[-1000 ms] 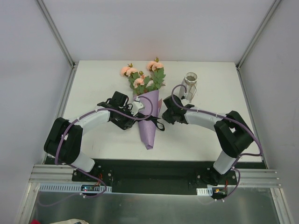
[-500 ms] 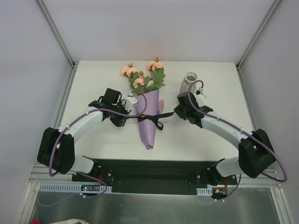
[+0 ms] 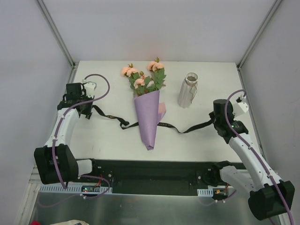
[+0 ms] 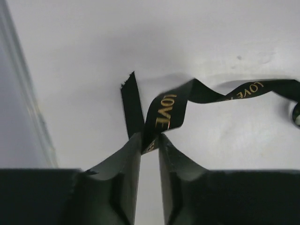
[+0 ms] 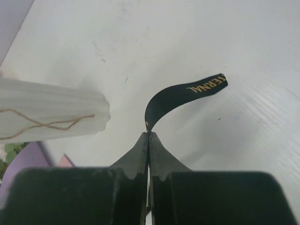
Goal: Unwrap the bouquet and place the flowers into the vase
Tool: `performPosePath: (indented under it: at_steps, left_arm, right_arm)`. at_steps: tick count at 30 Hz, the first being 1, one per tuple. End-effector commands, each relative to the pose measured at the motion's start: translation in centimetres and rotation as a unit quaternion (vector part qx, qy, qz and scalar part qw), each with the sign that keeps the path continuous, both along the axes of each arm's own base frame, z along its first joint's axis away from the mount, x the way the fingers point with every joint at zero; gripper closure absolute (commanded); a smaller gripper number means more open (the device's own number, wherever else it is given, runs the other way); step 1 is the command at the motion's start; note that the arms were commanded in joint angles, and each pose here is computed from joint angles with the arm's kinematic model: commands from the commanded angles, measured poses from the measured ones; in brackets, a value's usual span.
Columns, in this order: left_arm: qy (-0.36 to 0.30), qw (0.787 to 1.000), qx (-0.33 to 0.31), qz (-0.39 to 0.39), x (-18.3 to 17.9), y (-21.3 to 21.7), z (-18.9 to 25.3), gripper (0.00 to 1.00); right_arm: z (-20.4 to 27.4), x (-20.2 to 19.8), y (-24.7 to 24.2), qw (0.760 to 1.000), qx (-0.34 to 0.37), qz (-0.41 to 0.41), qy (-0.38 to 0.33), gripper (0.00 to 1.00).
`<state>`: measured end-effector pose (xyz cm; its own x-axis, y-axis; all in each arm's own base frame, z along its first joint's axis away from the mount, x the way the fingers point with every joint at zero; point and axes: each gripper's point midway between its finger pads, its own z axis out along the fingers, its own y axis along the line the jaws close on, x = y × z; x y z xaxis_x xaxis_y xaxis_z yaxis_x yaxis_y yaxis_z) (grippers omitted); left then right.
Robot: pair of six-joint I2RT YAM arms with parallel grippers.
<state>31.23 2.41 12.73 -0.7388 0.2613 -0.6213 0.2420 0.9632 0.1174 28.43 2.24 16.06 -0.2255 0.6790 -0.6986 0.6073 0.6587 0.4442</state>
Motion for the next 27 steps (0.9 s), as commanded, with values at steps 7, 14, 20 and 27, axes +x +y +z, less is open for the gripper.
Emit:
performPosePath:
  at_steps: [7, 14, 20, 27]
  left_arm:
    - [-0.024, 0.997, 0.012, 0.068, -1.8, 2.2, 2.0, 0.01]
    - [-0.023, 0.998, -0.013, 0.049, -2.9, 1.0, 3.0, 0.01]
    - [0.000, 0.999, -0.037, 0.034, -4.1, -0.2, 2.3, 0.01]
    - [0.020, 0.997, -0.070, 0.018, -4.6, -1.5, 1.1, 0.01]
  right_arm:
    - [4.6, -1.5, -1.6, 0.978, -0.192, 0.084, 0.022, 0.01]
    - [7.5, -3.3, 11.1, 0.874, -0.321, 0.363, -0.042, 0.04]
    - [5.2, -9.6, 23.3, 0.677, -0.445, 0.582, -0.077, 0.04]
    - [0.6, -14.0, 30.5, 0.537, -0.497, 0.679, -0.060, 0.04]
